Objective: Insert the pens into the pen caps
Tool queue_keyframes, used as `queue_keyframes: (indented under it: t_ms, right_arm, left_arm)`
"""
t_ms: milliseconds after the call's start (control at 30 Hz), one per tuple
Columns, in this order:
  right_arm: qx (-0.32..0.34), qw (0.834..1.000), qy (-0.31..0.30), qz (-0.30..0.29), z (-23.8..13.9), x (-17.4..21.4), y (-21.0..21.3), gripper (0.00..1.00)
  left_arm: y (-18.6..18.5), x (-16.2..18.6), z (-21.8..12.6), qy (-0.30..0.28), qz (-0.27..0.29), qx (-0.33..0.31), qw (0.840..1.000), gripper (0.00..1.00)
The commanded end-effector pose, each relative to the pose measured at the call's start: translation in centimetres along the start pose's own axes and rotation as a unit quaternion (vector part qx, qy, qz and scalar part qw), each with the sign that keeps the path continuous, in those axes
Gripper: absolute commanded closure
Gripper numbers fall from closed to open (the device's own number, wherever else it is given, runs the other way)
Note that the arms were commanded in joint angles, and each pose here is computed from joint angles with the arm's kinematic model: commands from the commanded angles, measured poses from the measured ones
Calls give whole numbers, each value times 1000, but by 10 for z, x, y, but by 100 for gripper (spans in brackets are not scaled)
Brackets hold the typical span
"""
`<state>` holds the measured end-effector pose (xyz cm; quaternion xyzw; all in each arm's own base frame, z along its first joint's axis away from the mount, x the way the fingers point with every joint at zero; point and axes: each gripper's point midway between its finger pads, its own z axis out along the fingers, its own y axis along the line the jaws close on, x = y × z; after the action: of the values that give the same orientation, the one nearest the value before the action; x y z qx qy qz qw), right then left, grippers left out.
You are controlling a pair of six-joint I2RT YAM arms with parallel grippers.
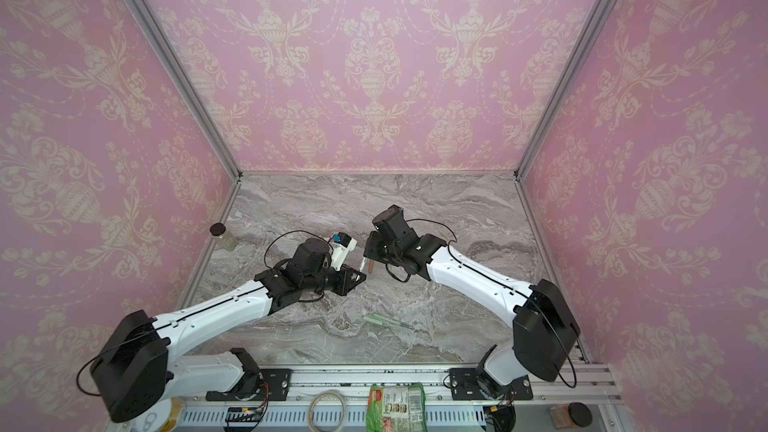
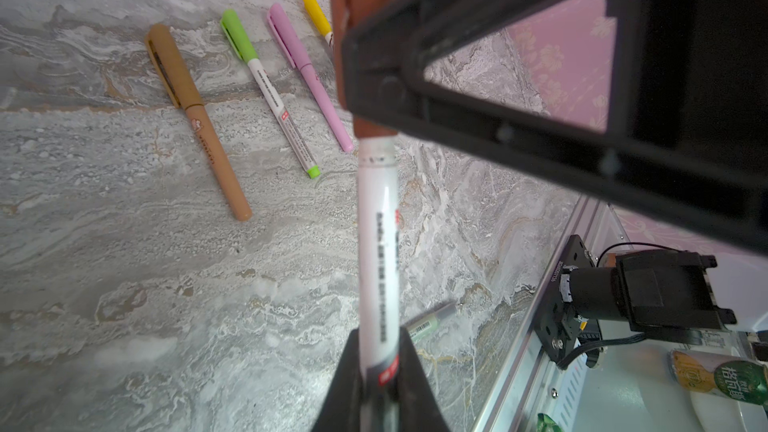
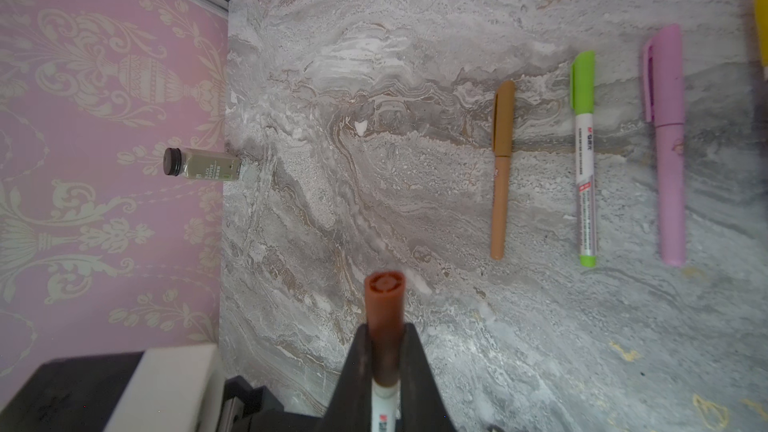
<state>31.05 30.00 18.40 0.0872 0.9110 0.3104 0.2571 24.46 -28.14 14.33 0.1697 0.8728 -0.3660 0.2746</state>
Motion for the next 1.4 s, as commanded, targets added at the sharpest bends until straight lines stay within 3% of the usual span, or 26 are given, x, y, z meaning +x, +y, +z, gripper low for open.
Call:
queue_keyframes:
  t_ms: [0,300,600,933,1167,1267,1367]
  right_arm:
    - [25,995,90,-25,6,51,-23,100]
    - [18,988,153,-30,18,86,-26,100]
    - [10,984,176,-21,30,107,-24,100]
    - [9,974,221,-39,48,153,-15,100]
    - [-1,982,185,-30,40,128,-10,100]
    - [-20,989,149,-16,29,96,-3,100]
    - [-53,993,108,-1,13,54,9,100]
  left_arm:
    - [-30,-77,-17,-118,66,16,991,100]
    - [-40,-118,-30,-179,153,-10,972,100]
    - [-57,-156,-53,-244,225,-22,943,100]
    - [-66,-179,-64,-275,260,-30,925,100]
    - [-63,-176,-65,-273,249,-26,929,100]
    - [-55,-161,-60,-257,229,-27,938,100]
    - [-39,-135,-48,-216,183,-25,959,100]
